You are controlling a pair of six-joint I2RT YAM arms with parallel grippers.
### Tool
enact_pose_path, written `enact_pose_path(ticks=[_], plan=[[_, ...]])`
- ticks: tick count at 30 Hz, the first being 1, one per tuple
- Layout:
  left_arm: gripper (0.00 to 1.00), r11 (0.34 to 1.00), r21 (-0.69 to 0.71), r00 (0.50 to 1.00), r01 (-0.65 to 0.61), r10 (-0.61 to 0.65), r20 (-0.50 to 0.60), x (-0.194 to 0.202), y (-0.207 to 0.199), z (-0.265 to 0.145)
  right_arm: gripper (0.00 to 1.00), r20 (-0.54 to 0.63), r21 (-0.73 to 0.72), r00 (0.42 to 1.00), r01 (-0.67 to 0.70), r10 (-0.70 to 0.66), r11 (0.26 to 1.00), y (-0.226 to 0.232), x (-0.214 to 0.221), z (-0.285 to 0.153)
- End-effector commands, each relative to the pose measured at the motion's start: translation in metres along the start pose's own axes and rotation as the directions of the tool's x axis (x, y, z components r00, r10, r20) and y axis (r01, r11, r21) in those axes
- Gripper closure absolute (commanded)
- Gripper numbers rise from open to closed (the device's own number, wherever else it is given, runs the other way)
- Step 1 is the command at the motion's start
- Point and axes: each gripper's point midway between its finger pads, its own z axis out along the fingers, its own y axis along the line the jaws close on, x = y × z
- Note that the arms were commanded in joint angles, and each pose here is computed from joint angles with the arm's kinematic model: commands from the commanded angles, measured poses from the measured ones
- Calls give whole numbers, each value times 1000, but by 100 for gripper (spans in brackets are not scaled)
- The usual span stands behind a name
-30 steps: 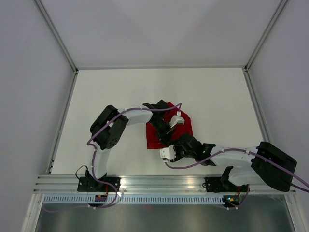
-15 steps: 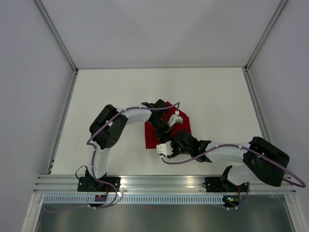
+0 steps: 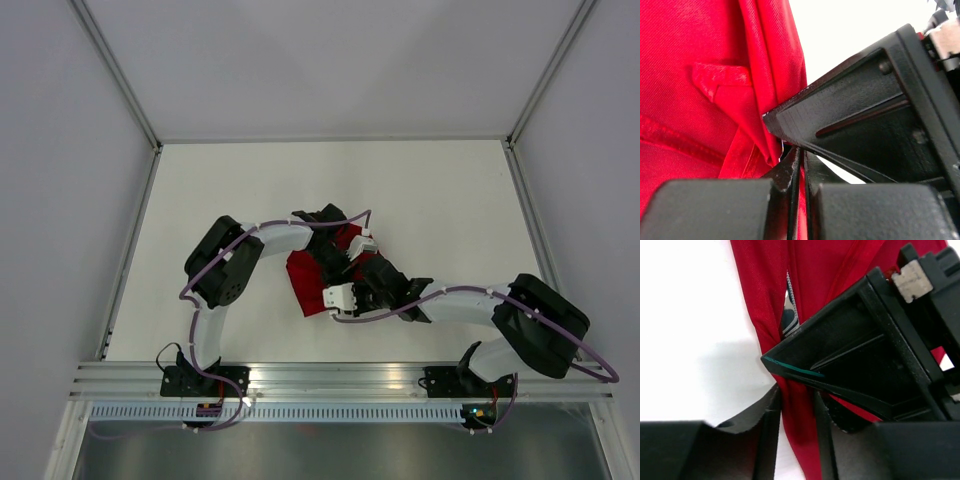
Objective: Fold the napkin, place the utensils inside, and roll it up
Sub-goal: Roll the napkin with the utensil
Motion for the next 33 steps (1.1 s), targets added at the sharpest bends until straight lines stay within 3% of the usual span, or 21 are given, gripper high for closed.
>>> enact_pose_path(ticks=[1, 3, 7, 15, 20, 26, 30, 33], plan=[[93, 1000, 21, 1000, 2, -2, 19, -8, -7, -3, 65, -31, -88, 999, -17, 15, 996, 11, 10, 2], [92, 1000, 18, 1000, 6, -6, 22, -9, -6, -5, 74, -37, -111, 999, -20, 16, 994, 14, 10, 2], [87, 1000, 5, 1000, 3, -3, 30, -10, -3, -9, 80, -43, -149, 999, -25, 19, 988, 17, 9, 3], [64, 997, -77, 995, -3, 10, 99, -22, 8, -27, 84, -43, -221, 998, -50, 41, 974, 20, 1, 0], [62, 987, -149, 981, 54, -25, 194, -33, 21, -52, 85, -45, -248, 997, -79, 70, 965, 15, -2, -2], [61, 955, -237, 939, 181, -96, 331, -36, 50, -78, 86, -48, -283, 993, -113, 104, 952, 13, -4, -1], [62, 899, -291, 875, 326, -171, 452, -32, 72, -104, 87, -67, -358, 989, -150, 135, 922, 21, -3, -1], [63, 838, -382, 818, 391, -126, 561, -42, 81, -130, 89, -73, -407, 981, -192, 178, 893, 11, -6, 2]])
